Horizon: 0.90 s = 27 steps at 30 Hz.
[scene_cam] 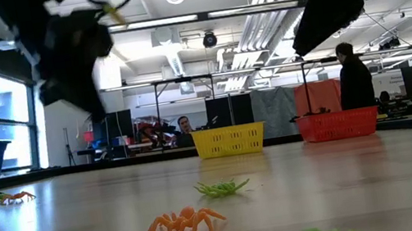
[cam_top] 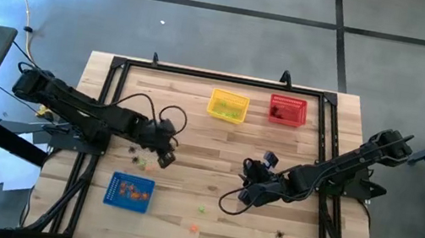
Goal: Sort Halloween decoration
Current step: Put the black spider toy into the red bin
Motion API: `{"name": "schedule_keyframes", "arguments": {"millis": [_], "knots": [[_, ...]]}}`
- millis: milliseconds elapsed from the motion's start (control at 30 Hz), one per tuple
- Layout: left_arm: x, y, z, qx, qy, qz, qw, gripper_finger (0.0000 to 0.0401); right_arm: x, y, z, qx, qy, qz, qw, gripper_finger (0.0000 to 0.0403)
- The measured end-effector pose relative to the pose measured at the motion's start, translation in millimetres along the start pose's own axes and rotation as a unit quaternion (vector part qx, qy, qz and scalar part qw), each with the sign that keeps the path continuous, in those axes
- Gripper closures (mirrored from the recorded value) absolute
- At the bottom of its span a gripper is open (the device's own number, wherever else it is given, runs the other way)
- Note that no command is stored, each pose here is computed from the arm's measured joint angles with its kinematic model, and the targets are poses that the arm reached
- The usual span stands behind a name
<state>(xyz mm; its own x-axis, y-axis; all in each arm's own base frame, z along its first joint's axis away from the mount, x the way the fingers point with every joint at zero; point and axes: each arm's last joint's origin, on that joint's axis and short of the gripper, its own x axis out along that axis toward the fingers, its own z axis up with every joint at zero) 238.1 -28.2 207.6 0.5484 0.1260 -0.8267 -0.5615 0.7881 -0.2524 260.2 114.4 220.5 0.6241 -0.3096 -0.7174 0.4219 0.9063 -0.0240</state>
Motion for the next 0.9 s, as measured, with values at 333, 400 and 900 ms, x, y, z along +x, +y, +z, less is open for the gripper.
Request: {"name": "schedule_keyframes", "arguments": {"millis": [333,400,900], "knots": [[-4.5,-9.4,74.7,0.051,-0.211,-0.109,0.970,0.0401,-6.5,0.1,1.2,0.087,-0.025,-0.006,0.996,0.0274],[7.7,-1.3,88.6,0.044,-0.228,-0.124,0.965,0.0401,-15.4,1.3,0.5,0.097,-0.029,0.008,0.995,0.0274],[116.8,15.6,237.6,0.078,-0.233,-0.133,0.960,0.0401,-59.9,-14.0,-28.0,0.171,0.012,-0.028,0.985,0.0274]]}}
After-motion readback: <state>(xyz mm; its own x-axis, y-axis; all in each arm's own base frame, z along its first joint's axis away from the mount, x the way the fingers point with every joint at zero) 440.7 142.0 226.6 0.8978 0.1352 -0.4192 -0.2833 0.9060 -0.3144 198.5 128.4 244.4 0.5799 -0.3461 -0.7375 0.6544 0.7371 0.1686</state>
